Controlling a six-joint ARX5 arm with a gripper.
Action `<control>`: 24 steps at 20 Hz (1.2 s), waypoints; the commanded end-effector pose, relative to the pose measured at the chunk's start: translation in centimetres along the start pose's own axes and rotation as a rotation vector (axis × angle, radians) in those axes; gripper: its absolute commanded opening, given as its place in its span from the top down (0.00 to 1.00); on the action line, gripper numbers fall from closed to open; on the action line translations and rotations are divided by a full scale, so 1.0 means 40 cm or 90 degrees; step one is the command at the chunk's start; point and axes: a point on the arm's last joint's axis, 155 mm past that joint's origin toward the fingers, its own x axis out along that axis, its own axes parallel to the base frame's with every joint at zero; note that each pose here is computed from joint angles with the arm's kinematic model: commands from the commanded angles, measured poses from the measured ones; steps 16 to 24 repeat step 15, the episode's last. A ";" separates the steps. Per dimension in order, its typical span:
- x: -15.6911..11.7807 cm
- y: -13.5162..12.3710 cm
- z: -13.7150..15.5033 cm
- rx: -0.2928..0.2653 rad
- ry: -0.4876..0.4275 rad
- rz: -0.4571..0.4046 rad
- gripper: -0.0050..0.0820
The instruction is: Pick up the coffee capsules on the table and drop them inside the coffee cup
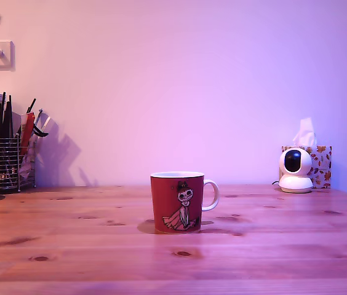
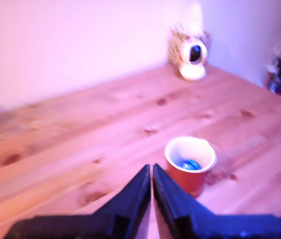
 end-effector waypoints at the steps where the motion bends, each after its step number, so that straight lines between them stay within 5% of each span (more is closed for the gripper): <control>1: -0.005 0.006 -0.022 -0.015 -0.005 0.007 0.96; 24: -0.028 0.011 -0.007 -0.014 -0.027 0.014 0.96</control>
